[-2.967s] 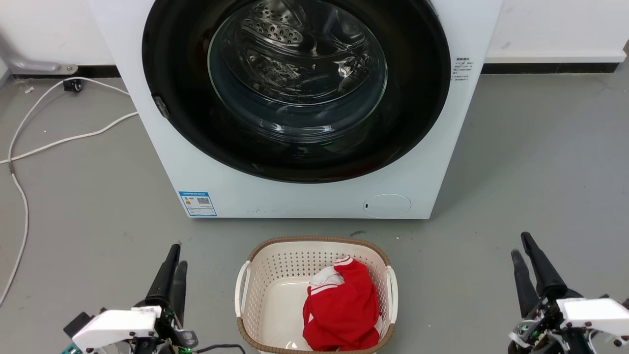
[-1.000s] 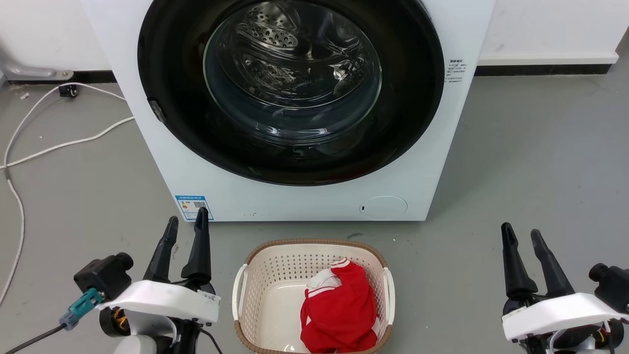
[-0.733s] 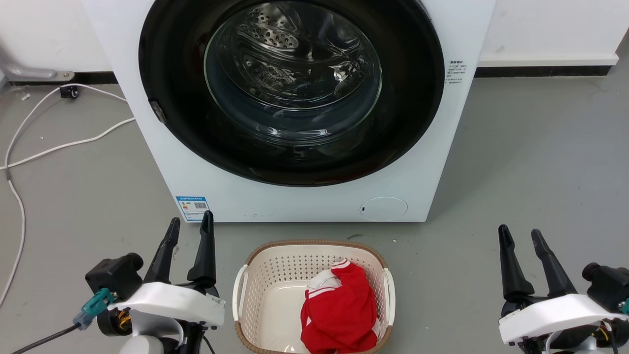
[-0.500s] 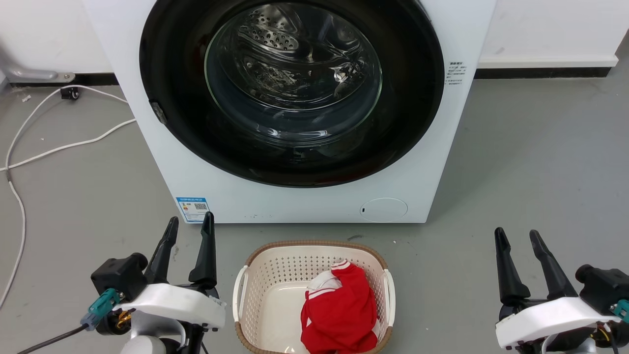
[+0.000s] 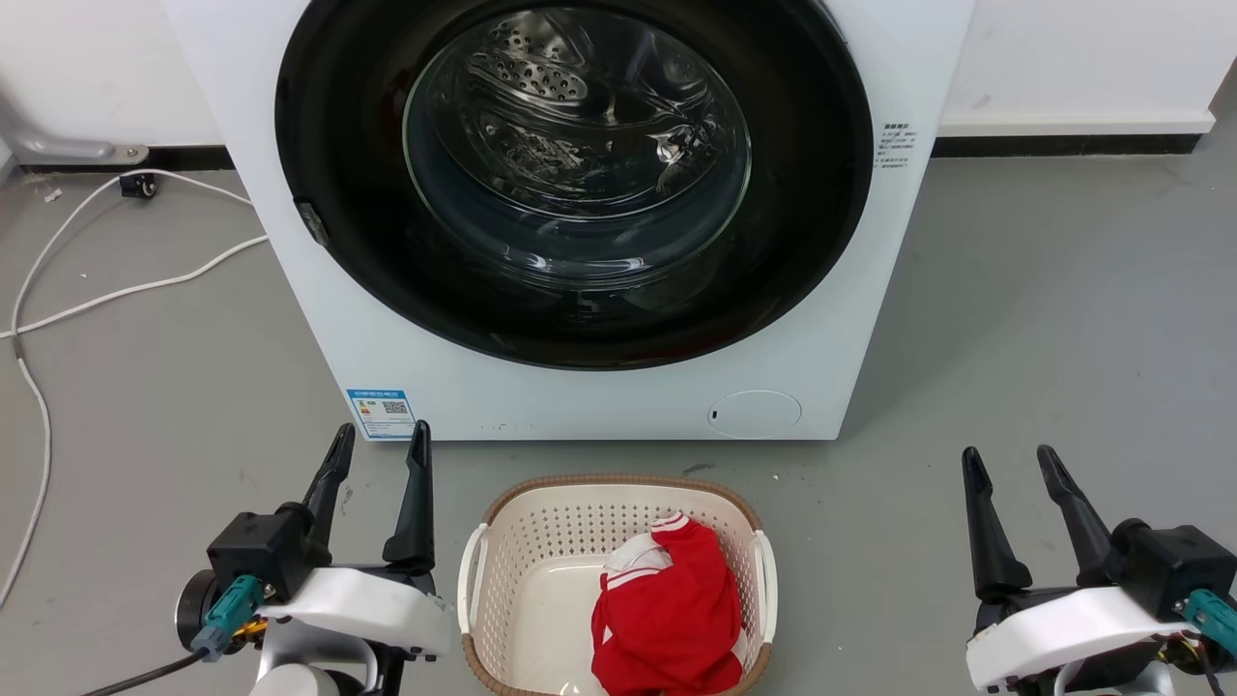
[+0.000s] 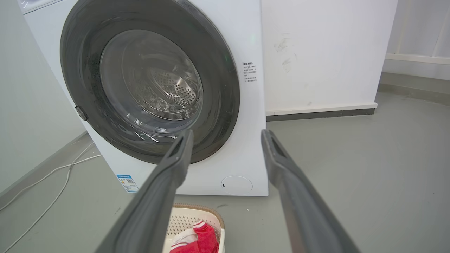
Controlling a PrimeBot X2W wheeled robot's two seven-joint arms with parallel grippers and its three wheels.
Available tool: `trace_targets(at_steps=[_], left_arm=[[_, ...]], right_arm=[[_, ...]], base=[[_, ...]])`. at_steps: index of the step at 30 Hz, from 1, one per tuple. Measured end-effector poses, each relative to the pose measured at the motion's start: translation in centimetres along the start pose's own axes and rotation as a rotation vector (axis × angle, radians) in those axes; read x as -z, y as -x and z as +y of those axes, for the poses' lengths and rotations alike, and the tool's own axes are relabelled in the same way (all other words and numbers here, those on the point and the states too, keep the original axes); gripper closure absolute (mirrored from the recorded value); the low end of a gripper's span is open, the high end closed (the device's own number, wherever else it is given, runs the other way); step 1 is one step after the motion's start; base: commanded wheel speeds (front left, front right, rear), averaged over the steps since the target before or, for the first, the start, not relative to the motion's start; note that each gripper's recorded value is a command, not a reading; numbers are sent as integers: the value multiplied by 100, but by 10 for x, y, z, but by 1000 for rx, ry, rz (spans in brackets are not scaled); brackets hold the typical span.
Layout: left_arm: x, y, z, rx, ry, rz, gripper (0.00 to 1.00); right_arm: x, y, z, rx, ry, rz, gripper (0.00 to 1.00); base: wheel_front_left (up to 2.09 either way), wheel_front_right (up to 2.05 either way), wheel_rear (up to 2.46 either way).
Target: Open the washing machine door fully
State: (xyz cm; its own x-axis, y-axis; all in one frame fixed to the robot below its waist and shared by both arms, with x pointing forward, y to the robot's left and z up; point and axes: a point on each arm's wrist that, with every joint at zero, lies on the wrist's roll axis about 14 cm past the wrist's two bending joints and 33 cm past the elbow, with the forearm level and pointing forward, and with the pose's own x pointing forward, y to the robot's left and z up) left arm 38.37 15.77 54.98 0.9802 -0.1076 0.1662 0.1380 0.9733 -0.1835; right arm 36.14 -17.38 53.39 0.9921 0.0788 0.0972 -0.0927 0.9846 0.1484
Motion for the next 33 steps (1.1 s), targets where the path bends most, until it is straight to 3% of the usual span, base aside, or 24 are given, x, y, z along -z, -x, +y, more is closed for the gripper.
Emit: trace_targets(at_steps=[33], left_arm=[[-5,2,-13,61,-203,-52,0]], right_arm=[[-2,2,5,-27,153,-13,0]], base=[[0,0,0]])
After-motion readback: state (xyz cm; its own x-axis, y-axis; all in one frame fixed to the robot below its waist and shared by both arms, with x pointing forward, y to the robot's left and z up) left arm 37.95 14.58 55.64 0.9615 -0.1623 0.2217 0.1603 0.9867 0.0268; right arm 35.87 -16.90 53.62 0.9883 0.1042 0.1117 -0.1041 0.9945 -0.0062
